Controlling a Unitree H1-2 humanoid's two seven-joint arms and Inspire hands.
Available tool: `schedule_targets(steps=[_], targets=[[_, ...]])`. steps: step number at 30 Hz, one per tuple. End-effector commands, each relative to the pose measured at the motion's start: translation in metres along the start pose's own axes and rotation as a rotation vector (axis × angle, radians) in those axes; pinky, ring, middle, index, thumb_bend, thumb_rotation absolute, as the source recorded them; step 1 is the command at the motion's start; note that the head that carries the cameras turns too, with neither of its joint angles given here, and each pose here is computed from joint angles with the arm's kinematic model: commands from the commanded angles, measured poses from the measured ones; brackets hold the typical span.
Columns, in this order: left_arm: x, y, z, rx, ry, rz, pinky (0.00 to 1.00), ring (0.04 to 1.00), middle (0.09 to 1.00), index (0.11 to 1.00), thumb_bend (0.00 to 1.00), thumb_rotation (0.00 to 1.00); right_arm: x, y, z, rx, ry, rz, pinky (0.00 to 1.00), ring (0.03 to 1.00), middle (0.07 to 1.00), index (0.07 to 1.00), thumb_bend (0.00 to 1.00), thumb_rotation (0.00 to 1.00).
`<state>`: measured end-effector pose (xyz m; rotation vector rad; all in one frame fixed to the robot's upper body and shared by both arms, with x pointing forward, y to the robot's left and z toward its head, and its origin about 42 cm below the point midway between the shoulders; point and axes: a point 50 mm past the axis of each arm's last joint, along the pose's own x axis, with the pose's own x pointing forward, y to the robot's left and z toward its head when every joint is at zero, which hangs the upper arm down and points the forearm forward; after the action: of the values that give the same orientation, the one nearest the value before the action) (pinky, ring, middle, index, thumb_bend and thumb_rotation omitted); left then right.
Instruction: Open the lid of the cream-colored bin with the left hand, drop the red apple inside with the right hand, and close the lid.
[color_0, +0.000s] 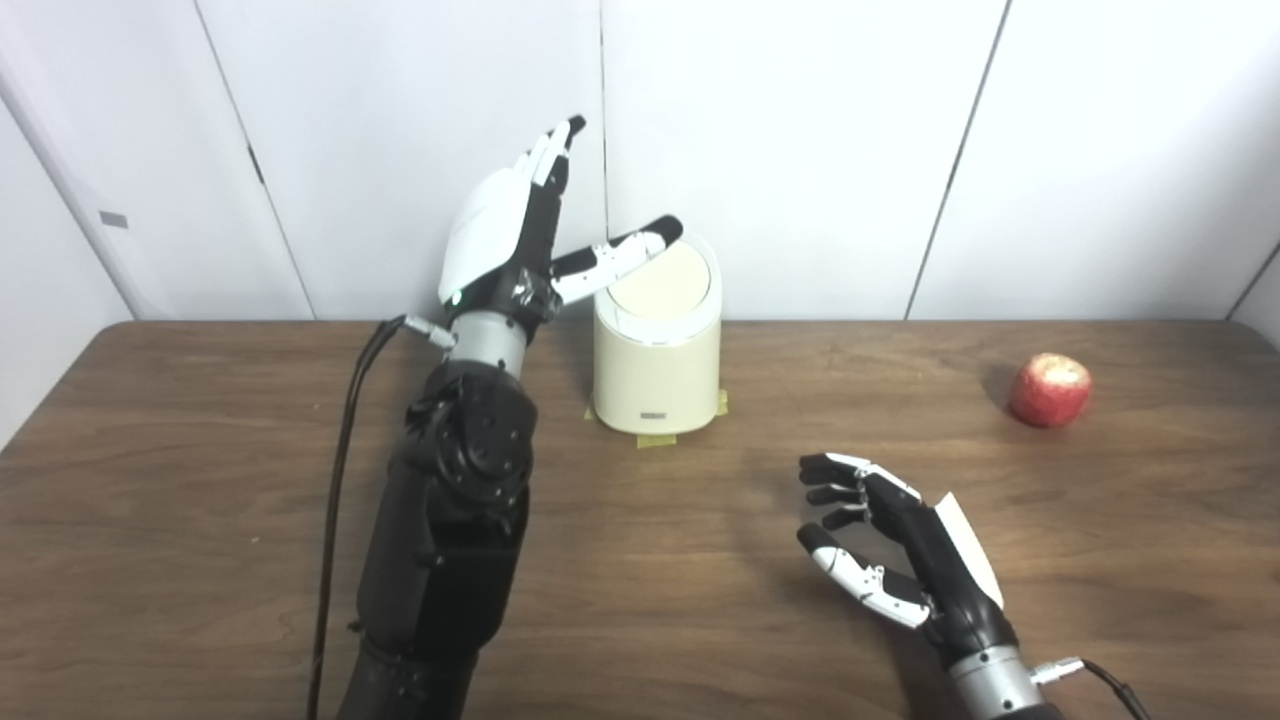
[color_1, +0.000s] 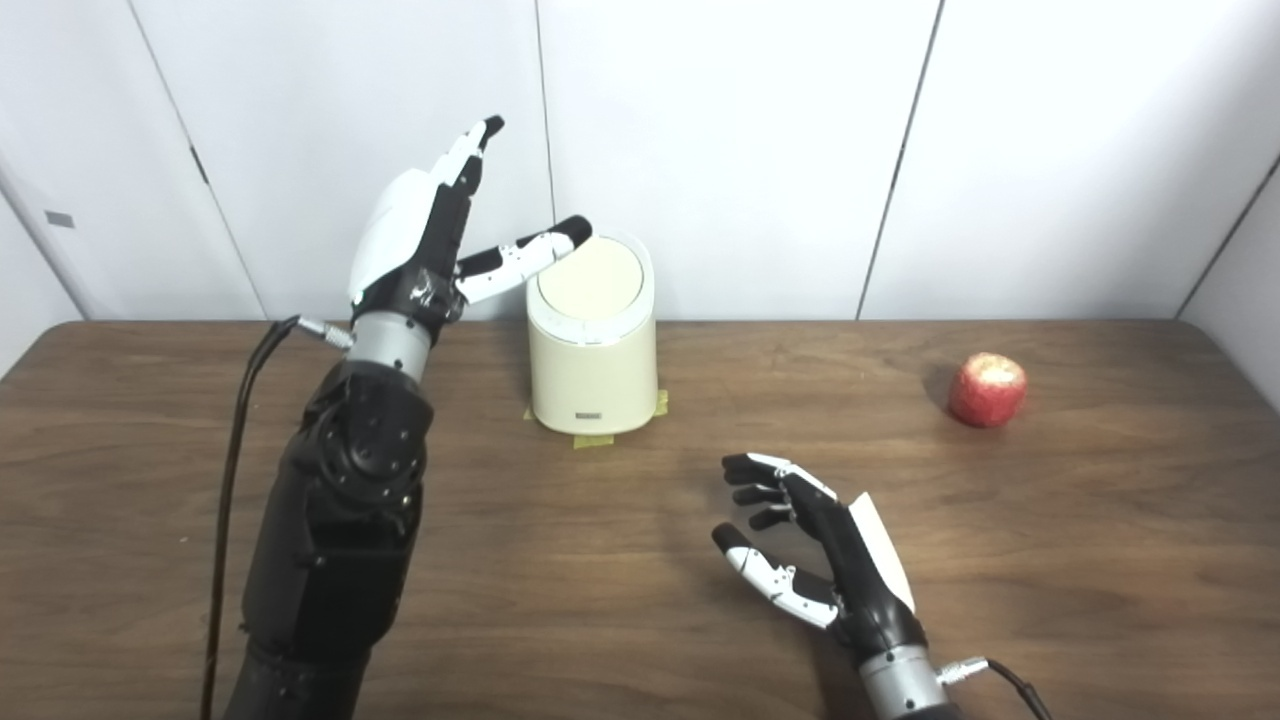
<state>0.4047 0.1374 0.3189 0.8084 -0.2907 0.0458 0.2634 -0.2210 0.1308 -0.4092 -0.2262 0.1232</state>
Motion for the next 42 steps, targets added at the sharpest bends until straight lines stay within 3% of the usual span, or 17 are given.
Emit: schedule_targets(steps=[1,9,21,27,37,42], targets=[[0.013,0.012,0.018,0.01,-0.046,0.064,1.0,1.0,1.0,1.0,0.77,0.58,0.012,-0.003,0.012,0.004,-0.082,-0.023,0.6,0.705,0.742,0.739,0.22,0.45],[0.03,0.002,0.006,0.058,0.024,0.028,1.0,1.0,1.0,1.0,0.79,0.49,0.012,-0.001,0.012,0.022,-0.073,-0.02,0.61,0.719,0.754,0.748,0.22,0.45],[0.033,-0.004,-0.024,0.137,0.08,0.044,1.0,1.0,1.0,0.999,0.81,0.3,0.011,0.001,0.013,0.016,-0.082,-0.023,0.61,0.721,0.754,0.745,0.21,0.45],[0.039,-0.008,-0.03,0.158,0.115,0.034,1.0,1.0,1.0,0.994,0.79,0.36,0.01,0.003,0.014,-0.005,-0.082,-0.027,0.61,0.714,0.749,0.741,0.22,0.46],[0.052,-0.019,-0.029,0.144,0.159,0.018,1.0,1.0,1.0,0.997,0.76,0.37,0.007,0.004,0.016,-0.001,-0.06,-0.024,0.62,0.725,0.753,0.745,0.23,0.49],[0.059,-0.02,-0.025,0.159,0.159,0.014,1.0,1.0,1.0,0.992,0.73,0.46,0.006,0.005,0.015,-0.004,-0.063,-0.023,0.62,0.724,0.755,0.747,0.23,0.47]])
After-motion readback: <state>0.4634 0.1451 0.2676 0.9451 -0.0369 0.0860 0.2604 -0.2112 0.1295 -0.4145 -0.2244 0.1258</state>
